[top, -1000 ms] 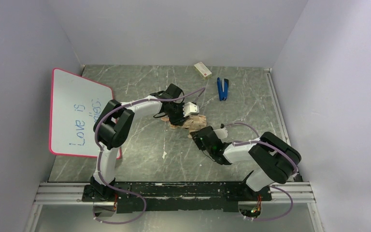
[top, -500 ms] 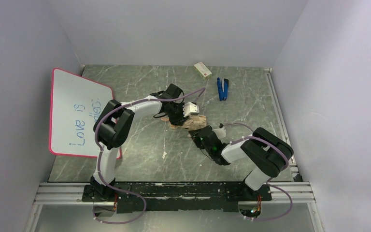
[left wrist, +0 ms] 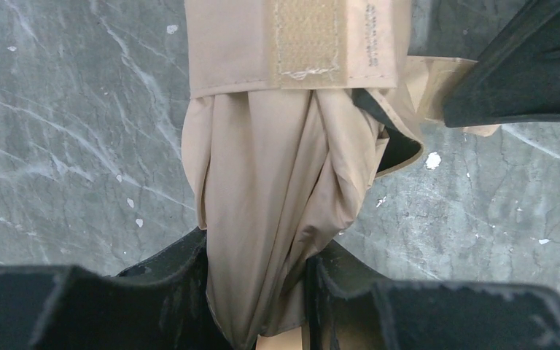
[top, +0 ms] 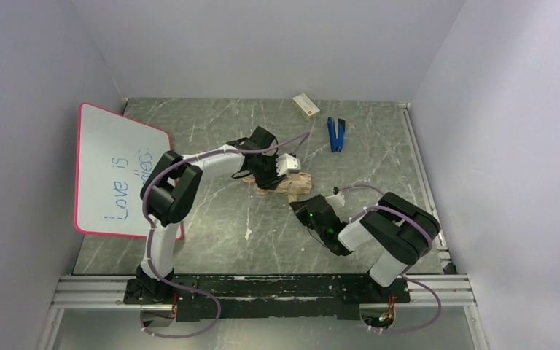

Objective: Put away the umbrella

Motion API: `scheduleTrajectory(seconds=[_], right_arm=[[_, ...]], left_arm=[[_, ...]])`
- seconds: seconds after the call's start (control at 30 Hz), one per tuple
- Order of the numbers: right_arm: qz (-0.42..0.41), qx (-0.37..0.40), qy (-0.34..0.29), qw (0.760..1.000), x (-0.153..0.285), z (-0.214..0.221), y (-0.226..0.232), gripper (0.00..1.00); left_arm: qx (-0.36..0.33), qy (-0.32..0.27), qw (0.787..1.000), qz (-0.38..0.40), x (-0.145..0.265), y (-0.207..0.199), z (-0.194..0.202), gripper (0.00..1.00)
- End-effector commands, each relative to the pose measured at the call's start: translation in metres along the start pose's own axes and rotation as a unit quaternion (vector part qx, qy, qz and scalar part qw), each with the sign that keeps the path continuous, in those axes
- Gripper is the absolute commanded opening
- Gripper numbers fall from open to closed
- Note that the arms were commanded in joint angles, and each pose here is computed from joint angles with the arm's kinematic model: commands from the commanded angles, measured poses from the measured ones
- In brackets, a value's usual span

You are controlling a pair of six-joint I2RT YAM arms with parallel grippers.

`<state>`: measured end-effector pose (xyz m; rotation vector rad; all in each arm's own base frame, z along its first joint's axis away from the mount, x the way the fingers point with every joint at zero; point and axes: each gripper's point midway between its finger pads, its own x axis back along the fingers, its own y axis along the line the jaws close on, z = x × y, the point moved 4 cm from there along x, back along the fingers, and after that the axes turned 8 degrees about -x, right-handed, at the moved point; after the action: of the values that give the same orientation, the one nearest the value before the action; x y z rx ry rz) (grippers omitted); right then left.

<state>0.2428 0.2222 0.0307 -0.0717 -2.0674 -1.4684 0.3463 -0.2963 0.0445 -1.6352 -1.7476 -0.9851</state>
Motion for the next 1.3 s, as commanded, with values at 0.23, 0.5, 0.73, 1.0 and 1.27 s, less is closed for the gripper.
scheduleTrajectory(seconds=[0.23,0.5,0.73,1.0,1.27], right_arm=[[-0.066,0.115,0.082,0.988,0.037,0.035,-0.032,0.0],[-0.111,0.111,0.086,0.984,0.063,0.05,-0.033,0.0],[-0.178,0.098,0.043,0.978,0.072,0.03,-0.009,0.0],[-0.224,0.099,0.033,0.969,0.073,0.013,0.018,0.0],[-0.218,0.132,0.025,0.967,0.068,-0.004,0.024,0.0]], left_arm=[[0.06,0.163,0.983,-0.055,-0.016,-0.005,0.081,0.05],[0.067,0.171,0.98,-0.08,-0.013,0.002,0.083,0.05],[0.061,0.155,0.98,-0.108,-0.005,0.004,0.075,0.05],[-0.026,0.14,0.971,-0.192,0.008,-0.013,0.065,0.05],[-0.069,0.139,0.954,-0.255,0.008,-0.028,0.061,0.05]])
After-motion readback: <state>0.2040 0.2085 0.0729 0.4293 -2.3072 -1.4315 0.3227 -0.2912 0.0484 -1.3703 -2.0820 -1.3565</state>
